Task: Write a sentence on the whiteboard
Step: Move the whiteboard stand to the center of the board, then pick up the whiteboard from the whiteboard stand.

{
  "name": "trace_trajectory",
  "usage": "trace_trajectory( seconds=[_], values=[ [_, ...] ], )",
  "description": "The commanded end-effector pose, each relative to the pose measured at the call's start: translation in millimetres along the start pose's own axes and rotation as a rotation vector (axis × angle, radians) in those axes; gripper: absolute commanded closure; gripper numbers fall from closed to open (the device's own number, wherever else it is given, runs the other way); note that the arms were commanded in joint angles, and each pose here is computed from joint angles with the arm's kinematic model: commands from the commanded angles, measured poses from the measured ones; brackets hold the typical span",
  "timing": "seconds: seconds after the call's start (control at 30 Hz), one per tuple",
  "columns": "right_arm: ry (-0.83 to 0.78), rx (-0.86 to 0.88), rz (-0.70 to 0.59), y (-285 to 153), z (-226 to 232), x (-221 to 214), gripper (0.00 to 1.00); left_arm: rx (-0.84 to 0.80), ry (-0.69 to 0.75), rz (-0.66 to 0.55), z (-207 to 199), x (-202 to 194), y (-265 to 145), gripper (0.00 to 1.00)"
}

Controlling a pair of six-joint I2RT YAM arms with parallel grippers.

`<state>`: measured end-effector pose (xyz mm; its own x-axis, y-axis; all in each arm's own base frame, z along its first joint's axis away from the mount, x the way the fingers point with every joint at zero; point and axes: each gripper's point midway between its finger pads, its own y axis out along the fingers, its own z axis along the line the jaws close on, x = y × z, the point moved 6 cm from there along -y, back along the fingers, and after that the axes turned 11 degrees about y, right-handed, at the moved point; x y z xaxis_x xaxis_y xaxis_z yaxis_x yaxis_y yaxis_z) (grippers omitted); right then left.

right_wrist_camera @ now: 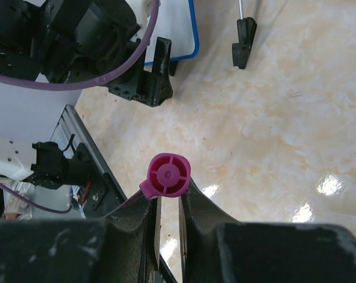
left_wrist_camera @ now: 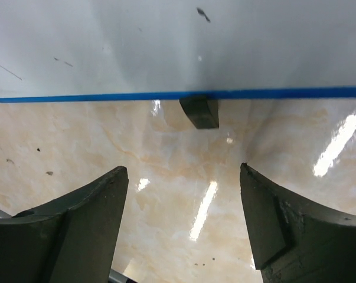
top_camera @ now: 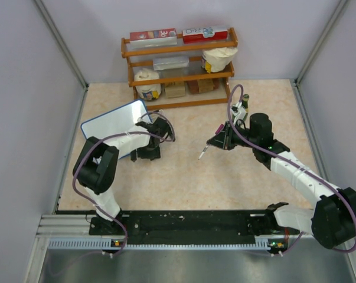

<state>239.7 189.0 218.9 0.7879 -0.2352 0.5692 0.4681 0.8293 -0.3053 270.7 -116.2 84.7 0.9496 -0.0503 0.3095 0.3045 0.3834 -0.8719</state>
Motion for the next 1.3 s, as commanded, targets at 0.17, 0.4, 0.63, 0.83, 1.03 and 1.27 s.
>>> trace_trajectory(
  seconds=[0.17, 0.4, 0.63, 0.83, 1.03, 1.27],
  values=[
    [-0.024, 0.025, -0.028, -3.3, 3.9, 6.4, 1.00, -0.225, -0.001, -0.193, 15.1, 15.8, -64.6, 0.12],
    [-0.029, 0.030, -0.025, -1.9, 4.3, 7.1, 1.00, -0.395, -0.072, -0.400, 37.8, 49.7, -116.4, 0.01],
    [-0.042, 0.065, -0.031, 5.4, 12.5, 20.9, 1.00, -0.608, -0.305, -0.455, 94.6, 72.0, -101.9, 0.01],
    [-0.036, 0.121, -0.035, 23.6, 22.1, 40.4, 1.00, -0.530, -0.570, -0.461, 160.4, 64.4, -74.0, 0.01],
    [-0.015, 0.195, 0.009, 60.8, 36.0, 55.6, 1.00, -0.445, -0.768, -0.556, 209.5, 43.7, -58.4, 0.01],
    [0.048, 0.305, 0.043, 111.8, 51.7, 80.6, 1.00, -0.352, -0.857, -0.585, 231.2, 31.0, -34.1, 0.01]
  ],
)
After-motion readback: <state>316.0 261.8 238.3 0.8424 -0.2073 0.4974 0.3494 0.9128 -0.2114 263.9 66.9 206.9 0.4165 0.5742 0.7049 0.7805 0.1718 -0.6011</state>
